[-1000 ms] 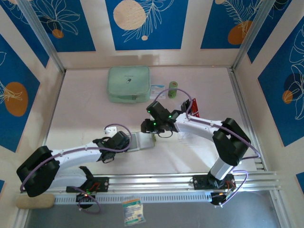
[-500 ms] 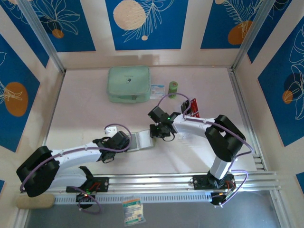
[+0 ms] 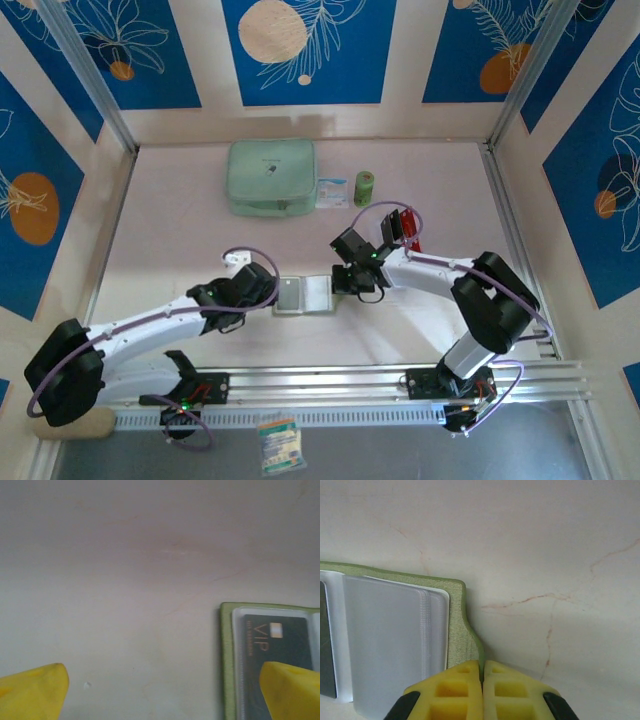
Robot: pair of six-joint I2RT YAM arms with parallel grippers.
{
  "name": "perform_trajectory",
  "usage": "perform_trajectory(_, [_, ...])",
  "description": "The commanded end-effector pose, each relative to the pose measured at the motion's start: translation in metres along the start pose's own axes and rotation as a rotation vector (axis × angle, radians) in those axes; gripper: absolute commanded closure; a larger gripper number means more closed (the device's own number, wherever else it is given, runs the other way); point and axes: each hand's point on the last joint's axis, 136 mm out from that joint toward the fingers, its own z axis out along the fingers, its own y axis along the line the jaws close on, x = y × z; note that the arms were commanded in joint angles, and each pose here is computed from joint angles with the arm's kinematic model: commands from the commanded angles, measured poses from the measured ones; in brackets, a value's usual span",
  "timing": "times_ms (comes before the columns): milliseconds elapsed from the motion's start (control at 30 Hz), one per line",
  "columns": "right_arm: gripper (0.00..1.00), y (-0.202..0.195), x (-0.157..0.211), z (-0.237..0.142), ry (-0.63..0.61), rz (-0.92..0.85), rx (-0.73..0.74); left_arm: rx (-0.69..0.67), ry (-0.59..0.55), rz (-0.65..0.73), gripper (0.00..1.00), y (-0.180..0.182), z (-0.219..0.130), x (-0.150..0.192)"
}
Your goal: Put the credit cards into the card holder
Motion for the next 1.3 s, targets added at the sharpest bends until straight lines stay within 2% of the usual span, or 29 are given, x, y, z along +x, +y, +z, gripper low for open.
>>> perform_trajectory(0, [0.91, 0.002, -0.002, -0.006, -0.010, 0.022, -0.040, 0.074, 0.001, 0.020, 0.02, -0.020, -0.007, -0.013])
perform_trajectory(133, [0.82, 0.008, -0.007, -0.018, -0.033, 0.024, -0.077, 0.161, 0.024, 0.031, 0.03, -0.046, -0.009, -0.020])
perform_trajectory(333, [0.80, 0.021, -0.016, -0.041, -0.079, 0.040, -0.140, 0.252, 0.059, 0.042, 0.04, -0.080, -0.008, -0.021])
perform_trajectory(467, [0.85, 0.032, -0.020, -0.046, -0.081, 0.056, -0.188, 0.293, 0.067, 0.035, 0.04, -0.095, -0.008, -0.015])
perform_trajectory(633, [0.96, 0.046, -0.021, -0.035, -0.041, 0.069, -0.234, 0.319, 0.072, 0.040, 0.04, -0.107, -0.007, -0.007])
perform_trajectory(767, [1.00, 0.051, -0.024, -0.022, -0.014, 0.078, -0.246, 0.318, 0.070, 0.052, 0.04, -0.109, -0.004, -0.001])
perform_trajectory(1267, [1.00, 0.042, -0.021, 0.012, 0.066, 0.082, -0.237, 0.261, 0.112, 0.109, 0.04, -0.095, 0.024, 0.029])
